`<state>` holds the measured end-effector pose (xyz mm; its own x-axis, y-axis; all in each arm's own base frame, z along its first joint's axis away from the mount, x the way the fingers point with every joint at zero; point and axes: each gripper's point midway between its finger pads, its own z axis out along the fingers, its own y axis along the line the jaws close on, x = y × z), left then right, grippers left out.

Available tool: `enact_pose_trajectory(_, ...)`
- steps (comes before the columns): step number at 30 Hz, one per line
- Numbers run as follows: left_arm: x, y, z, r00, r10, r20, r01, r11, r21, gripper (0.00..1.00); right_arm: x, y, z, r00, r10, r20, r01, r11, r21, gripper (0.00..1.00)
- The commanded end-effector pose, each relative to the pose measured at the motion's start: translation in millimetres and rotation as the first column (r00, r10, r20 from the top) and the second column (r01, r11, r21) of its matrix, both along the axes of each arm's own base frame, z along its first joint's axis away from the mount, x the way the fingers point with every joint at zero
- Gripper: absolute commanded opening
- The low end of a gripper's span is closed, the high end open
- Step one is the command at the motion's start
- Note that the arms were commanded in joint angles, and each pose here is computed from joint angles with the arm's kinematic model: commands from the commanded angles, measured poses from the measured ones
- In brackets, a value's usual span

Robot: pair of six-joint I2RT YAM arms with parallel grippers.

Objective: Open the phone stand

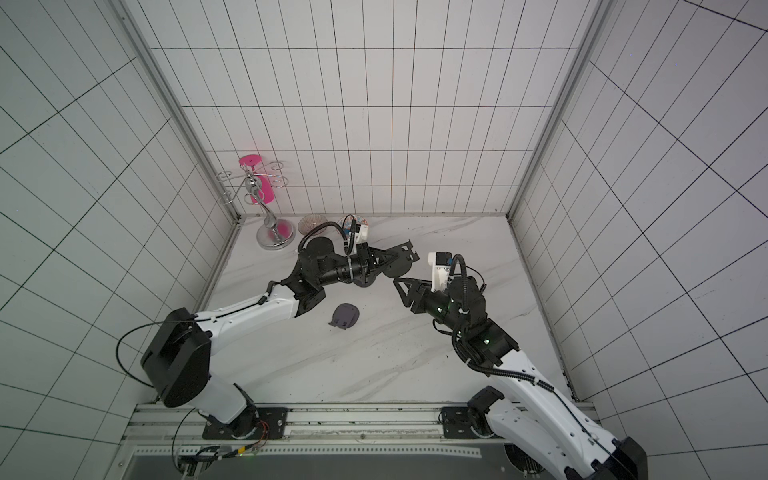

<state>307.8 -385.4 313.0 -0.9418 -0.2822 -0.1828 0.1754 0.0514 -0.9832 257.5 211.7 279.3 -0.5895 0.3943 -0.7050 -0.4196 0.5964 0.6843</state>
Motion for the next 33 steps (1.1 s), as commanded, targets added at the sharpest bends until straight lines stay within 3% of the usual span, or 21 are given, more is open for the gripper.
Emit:
enact_pose_trajectory(1, -8, 0, 32, 0.998, -0.015, 0.055, 0.019, 0.998, -0.066, 0.0, 5, 3, 17, 0.998, -0.007, 0.055, 0.005, 1.0, 0.028, 0.47)
enact_pose_trajectory(13, -18, -5, 31, 0.998, -0.041, 0.048, 0.044, 0.997, -0.062, 0.0, 17, 3, 25, 0.995, -0.041, 0.095, 0.039, 0.999, 0.025, 0.36)
enact_pose_trajectory(16, -20, -5, 30, 0.998, -0.047, 0.045, 0.049, 0.997, -0.066, 0.0, 20, 7, 26, 0.995, -0.035, 0.096, 0.033, 0.999, 0.026, 0.24)
enact_pose_trajectory(20, -22, -5, 32, 0.998, -0.053, 0.043, 0.056, 0.996, -0.071, 0.0, 22, 9, 28, 0.995, -0.03, 0.095, 0.027, 0.999, 0.031, 0.01)
enact_pose_trajectory(28, -21, -5, 36, 0.998, -0.057, 0.037, 0.059, 0.995, -0.074, 0.0, 25, -5, 17, 0.992, -0.105, 0.064, 0.105, 0.994, -0.004, 0.0)
enact_pose_trajectory(33, -15, -3, 44, 0.997, -0.055, 0.059, 0.055, 0.998, 0.009, 0.0, 27, -17, -12, 0.986, -0.167, -0.01, 0.166, 0.984, -0.069, 0.0)
